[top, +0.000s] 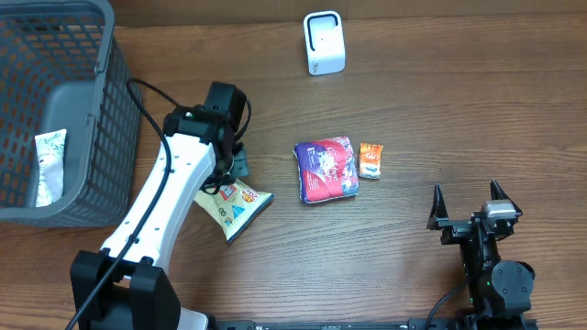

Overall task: Scan the item barcode
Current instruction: 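Lift the yellow bag out and lower it beside the purple pack, then release the yellow bag on the table with the left gripper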

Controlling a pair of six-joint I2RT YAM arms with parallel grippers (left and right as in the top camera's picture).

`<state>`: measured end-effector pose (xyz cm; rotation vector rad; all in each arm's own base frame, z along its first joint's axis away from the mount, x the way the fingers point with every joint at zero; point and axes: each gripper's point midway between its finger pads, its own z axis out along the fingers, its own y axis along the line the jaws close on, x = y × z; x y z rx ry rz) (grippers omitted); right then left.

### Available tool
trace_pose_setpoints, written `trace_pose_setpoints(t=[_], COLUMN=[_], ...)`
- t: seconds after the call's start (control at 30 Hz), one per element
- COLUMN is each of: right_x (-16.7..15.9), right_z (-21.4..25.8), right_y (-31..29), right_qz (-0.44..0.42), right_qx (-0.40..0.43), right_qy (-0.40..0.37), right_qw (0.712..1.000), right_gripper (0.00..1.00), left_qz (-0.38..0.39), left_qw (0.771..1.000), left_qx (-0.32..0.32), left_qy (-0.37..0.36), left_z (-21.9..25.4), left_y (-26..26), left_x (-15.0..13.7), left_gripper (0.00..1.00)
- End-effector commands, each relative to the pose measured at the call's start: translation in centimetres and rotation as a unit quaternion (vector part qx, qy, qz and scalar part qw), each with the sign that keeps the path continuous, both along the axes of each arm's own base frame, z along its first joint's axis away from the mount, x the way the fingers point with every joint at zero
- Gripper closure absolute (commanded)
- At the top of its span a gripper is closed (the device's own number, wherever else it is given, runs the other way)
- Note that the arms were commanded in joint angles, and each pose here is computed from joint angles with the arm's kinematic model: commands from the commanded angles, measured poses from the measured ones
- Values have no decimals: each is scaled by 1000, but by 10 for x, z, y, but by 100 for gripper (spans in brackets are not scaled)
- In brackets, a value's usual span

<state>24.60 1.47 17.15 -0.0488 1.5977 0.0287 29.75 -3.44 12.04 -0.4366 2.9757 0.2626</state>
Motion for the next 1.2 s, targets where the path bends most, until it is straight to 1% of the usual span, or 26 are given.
trace_pose_setpoints(t=[0.0,0.1,0.23,0.33,0.4,0.47,0.5,0.57,0.6,0.77,0.87,0.97,1.07,1.17], right_x=[0,0,0,0,0,0,0,0,0,0,0,0,0,0], right_z=[-1,-1,-1,-1,-1,-1,-1,-1,-1,-1,-1,-1,-1,-1], right_y=[-1,-1,-1,-1,-1,-1,-1,-1,-1,-1,-1,-1,-1,-1], right_qz=[-3,-3,-3,-3,-3,-3,-3,-3,-3,-3,-3,-3,-3,-3], right_qx=[3,3,3,3,3,3,3,3,3,3,3,3,3,3], right_qy=[-4,-4,-4,-4,-4,-4,-4,-4,-4,-4,-4,-4,-4,-4], right_qw=[1000,1000,1000,1000,1000,1000,1000,1000,1000,1000,1000,1000,1000,1000], right_gripper=[0,0,0,0,0,0,0,0,0,0,0,0,0,0], left_qz=[79,95,120,142,139,105,86,48,32,-20,-1,-17,-43,-84], left_qw=[993,989,987,986,985,979,975,965,961,954,953,951,950,949], left_qx=[77,101,78,12,-50,-141,-177,-230,-245,-263,-269,-276,-273,-260], left_qy=[-31,-49,-78,-83,-87,-99,-105,-116,-124,-140,-140,-141,-147,-158], left_z=[3,-17,-43,-64,-76,-82,-82,-79,-78,-72,-73,-74,-72,-55], left_y=[31,42,49,43,32,4,-9,-34,-43,-81,-101,-116,-121,-118], left_x=[-2,0,10,14,20,31,36,43,46,49,47,47,49,57], left_gripper=[96,96,96,96,96,96,96,96,96,96,96,96,96,96])
